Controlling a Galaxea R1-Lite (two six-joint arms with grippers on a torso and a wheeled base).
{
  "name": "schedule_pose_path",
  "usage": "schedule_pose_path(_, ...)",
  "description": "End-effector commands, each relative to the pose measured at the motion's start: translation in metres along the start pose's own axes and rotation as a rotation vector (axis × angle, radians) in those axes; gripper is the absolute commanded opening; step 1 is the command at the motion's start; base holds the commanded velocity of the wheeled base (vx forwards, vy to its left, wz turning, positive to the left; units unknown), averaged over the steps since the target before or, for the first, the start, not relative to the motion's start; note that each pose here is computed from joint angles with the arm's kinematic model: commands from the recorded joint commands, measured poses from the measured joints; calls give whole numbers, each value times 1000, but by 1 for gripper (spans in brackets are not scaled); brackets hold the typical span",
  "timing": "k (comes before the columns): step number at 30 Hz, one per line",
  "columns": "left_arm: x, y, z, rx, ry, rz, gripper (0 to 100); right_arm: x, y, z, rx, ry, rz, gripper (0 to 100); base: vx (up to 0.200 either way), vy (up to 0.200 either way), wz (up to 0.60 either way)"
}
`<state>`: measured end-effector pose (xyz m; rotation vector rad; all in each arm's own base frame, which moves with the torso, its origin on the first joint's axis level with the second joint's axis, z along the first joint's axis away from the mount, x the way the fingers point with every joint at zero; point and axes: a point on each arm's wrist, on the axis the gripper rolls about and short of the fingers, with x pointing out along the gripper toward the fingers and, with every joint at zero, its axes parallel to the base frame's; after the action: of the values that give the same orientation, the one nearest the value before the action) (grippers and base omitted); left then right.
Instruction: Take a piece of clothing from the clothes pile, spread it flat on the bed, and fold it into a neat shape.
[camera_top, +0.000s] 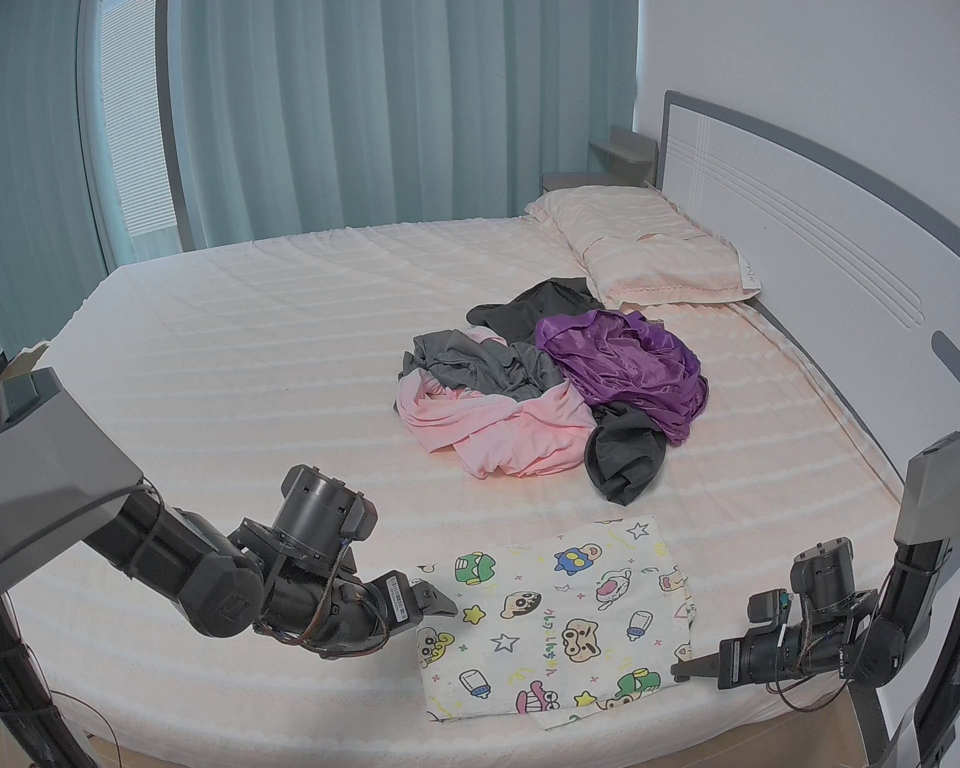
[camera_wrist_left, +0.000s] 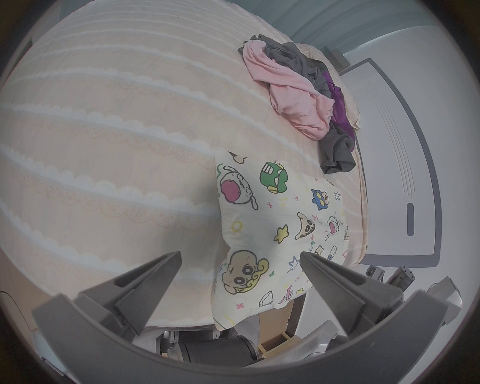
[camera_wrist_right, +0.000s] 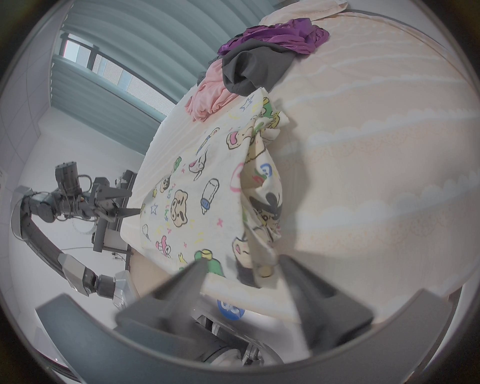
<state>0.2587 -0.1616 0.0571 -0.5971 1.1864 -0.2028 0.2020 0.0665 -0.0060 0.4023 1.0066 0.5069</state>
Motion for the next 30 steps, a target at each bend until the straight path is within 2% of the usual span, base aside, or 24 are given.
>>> schedule_pose_path(1, 0, 0, 0, 0, -3, 0, 100, -4, -1, -5, -16, 15, -9, 0, 0, 0, 0)
schedule_pose_path(14, 0, -2, -1, 2, -2, -4, 100, -13, -7, -18, -62, 53, -34, 0, 0, 0, 0)
schedule_pose_path(17, -3, -9, 3, -33, -20, -28, 100, -14, -7, -21, -80, 66, -36, 0, 0, 0, 0)
schedule_pose_path(18, -3, -11, 4, -53, -28, -39, 100, -14, -7, -22, -83, 71, -37, 100, 0, 0, 0)
schedule_pose_path(21, -4, -15, 7, -102, -49, -75, 100, -14, -7, -22, -89, 70, -38, 100, 0, 0, 0)
schedule_pose_path(26, -1, -28, 5, -191, -97, -205, 100, -12, -8, -17, -96, 43, -42, 100, 0, 0, 0)
schedule_pose_path(30, 9, -34, -8, -206, -70, -244, 100, -14, -7, -12, -101, 12, -39, 100, 0, 0, 0)
